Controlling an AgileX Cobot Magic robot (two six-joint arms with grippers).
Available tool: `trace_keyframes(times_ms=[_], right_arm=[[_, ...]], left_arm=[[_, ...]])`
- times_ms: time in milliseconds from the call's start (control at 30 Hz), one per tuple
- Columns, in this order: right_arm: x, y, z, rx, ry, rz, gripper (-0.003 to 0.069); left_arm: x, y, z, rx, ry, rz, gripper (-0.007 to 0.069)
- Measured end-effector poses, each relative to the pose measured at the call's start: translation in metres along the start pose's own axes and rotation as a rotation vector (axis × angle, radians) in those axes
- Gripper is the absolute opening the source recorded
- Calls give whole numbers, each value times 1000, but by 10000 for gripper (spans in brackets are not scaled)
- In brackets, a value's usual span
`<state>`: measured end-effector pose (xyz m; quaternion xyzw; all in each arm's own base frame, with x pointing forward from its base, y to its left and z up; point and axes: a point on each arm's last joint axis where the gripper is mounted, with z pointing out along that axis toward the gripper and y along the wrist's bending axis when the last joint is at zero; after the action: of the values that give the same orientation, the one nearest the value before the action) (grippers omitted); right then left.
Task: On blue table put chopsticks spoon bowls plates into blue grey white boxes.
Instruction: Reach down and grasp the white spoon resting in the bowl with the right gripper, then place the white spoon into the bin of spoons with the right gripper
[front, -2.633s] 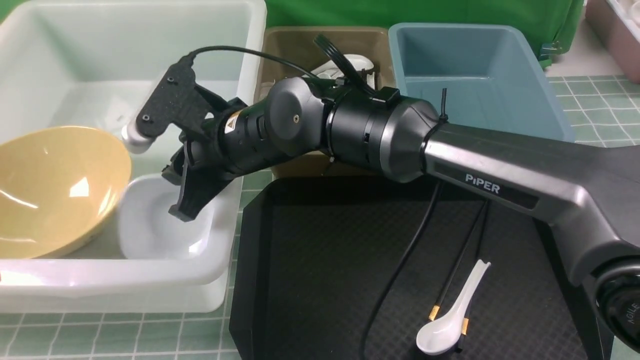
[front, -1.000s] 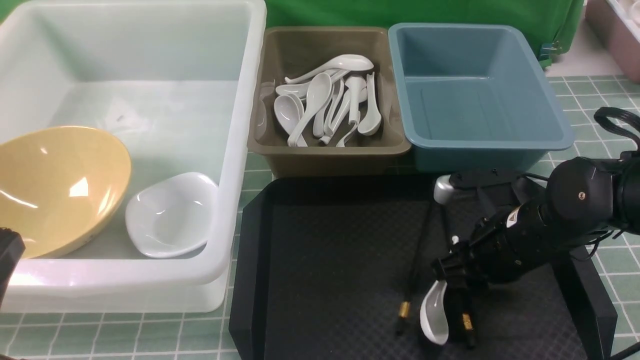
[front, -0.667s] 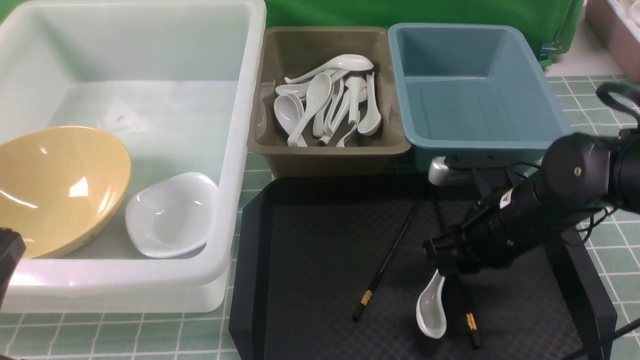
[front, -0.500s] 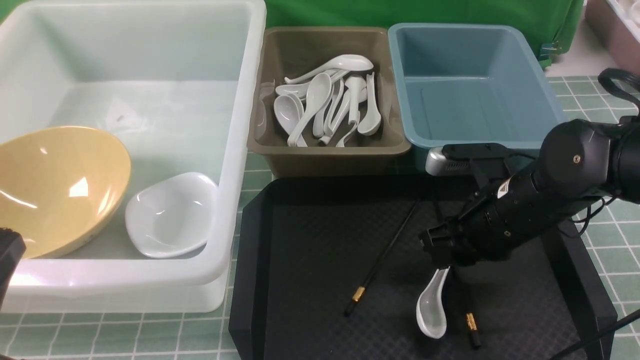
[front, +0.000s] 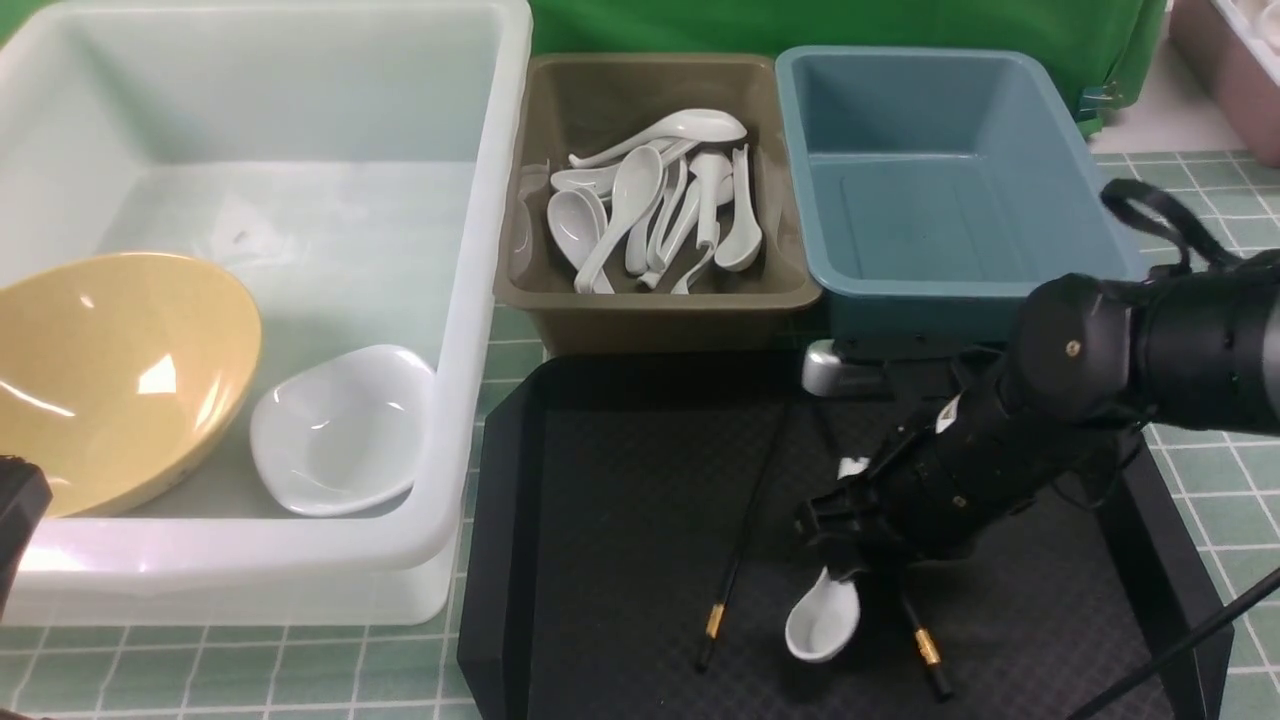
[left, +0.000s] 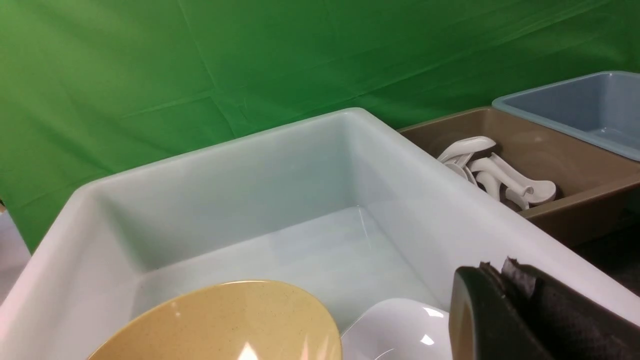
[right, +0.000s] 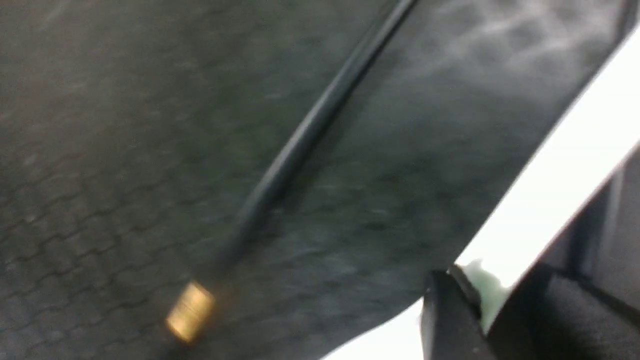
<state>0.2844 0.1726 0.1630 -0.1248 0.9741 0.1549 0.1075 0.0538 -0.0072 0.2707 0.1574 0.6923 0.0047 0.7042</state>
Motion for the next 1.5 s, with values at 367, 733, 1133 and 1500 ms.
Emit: trace_keyframes(times_ms=[367,733,1133,1500], right_arm=[[1,15,5,-15,11,-154,230],[-2,30,-35,-50,12,-281,97],[-98,62,-123,26,-845,-459,97],[-179,37,-35,180,-914,-535,207]], left_arm=[[0,0,0,0,0,0,2],[0,0,0,0,0,0,2],[0,0,0,0,0,0,2],[0,0,0,0,0,0,2]])
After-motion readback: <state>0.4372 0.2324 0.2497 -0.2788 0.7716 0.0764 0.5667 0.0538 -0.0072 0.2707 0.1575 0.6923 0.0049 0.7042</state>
